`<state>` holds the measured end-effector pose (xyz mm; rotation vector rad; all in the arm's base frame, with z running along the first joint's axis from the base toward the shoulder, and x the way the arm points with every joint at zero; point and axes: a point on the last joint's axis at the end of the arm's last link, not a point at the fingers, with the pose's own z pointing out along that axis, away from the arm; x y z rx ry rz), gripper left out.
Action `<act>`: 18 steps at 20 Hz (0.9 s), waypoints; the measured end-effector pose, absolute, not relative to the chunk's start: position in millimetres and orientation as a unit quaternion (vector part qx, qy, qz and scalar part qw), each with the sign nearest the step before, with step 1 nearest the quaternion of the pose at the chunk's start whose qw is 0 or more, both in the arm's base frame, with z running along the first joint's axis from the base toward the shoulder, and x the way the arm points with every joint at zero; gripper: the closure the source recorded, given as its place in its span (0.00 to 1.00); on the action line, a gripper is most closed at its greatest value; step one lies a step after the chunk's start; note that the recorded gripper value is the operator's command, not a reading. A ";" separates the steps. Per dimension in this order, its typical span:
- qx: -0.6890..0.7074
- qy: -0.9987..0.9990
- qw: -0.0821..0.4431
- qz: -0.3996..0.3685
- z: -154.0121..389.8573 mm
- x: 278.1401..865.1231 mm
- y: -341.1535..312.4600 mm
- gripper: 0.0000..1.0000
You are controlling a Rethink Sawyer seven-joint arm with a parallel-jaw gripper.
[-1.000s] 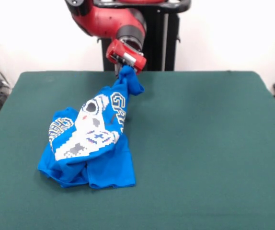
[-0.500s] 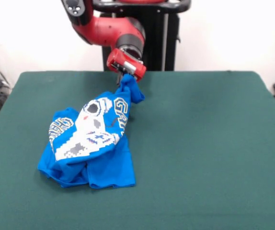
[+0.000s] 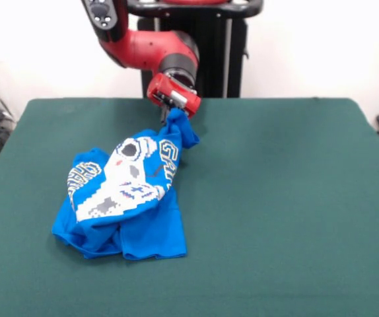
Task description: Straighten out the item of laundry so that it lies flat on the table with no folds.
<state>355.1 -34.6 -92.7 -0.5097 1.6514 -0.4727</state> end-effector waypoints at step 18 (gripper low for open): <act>-0.271 0.714 0.618 -0.183 -114.9 356.7 -21.6 1.00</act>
